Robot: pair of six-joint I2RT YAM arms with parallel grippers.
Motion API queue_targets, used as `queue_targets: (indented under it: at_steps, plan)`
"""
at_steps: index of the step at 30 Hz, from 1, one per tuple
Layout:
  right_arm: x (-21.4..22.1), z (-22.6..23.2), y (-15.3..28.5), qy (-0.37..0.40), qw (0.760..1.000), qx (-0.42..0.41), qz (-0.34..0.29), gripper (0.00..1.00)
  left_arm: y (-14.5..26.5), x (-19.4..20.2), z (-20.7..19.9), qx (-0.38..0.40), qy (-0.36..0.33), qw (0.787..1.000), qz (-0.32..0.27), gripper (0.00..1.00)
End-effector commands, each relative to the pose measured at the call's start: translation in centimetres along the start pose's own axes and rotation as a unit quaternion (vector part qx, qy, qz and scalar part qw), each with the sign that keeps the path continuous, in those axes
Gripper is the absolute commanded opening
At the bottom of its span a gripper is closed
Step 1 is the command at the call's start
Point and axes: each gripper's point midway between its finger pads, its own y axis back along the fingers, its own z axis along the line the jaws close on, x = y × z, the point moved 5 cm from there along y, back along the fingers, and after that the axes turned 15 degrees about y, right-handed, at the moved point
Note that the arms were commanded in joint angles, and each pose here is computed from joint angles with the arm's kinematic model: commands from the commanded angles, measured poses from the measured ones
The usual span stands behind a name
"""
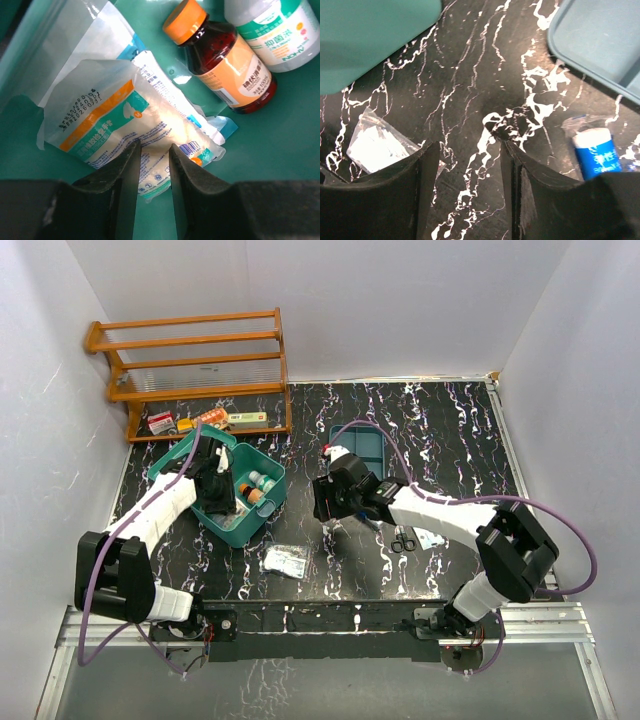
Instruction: Organize the medicine kit
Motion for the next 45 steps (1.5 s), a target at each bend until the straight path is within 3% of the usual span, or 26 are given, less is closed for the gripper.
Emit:
queue_targets:
  at_steps: [1, 8, 16, 23, 26, 30, 37, 42, 45]
  plan:
    - [-2.2, 2.1, 0.9, 0.037, 0.998, -0.027, -0.052, 0.54, 2.8, -1.6, -0.2, -0.007, 0.012, 0.999, -0.041, 0.33]
    - [-0.1, 5.4, -0.7, 0.098, 0.992, -0.065, -0.037, 0.55, 9.7, -4.4, -1.9, 0.063, 0.035, 0.984, -0.164, 0.43]
    - [0.9, 8.2, -3.4, 0.134, 0.988, -0.074, -0.015, 0.54, 14.7, -4.8, -2.8, 0.144, 0.051, 0.956, -0.249, 0.47]
    - [2.5, 9.5, -4.3, 0.143, 0.984, -0.105, 0.006, 0.54, 15.8, -4.2, -2.3, 0.152, 0.059, 0.95, -0.265, 0.5]
    - [3.1, 8.8, -4.5, 0.138, 0.987, -0.079, 0.013, 0.53, 15.8, -4.1, -2.3, 0.155, 0.058, 0.95, -0.263, 0.51]
    - [4.4, 6.6, -4.8, 0.104, 0.994, 0.005, 0.032, 0.36, 15.9, -4.2, -2.4, 0.158, 0.057, 0.949, -0.265, 0.51]
    - [6.1, 5.4, -3.6, 0.084, 0.995, 0.03, 0.045, 0.0, 15.6, -4.4, -2.7, 0.163, 0.054, 0.949, -0.266, 0.51]
    - [5.9, 4.9, -2.3, 0.088, 0.995, 0.038, 0.031, 0.0, 15.3, -4.8, -3.1, 0.168, 0.054, 0.949, -0.263, 0.51]
    - [5.0, 6.1, -1.8, 0.108, 0.994, -0.008, 0.025, 0.0, 15.2, -5.1, -3.3, 0.17, 0.056, 0.949, -0.261, 0.51]
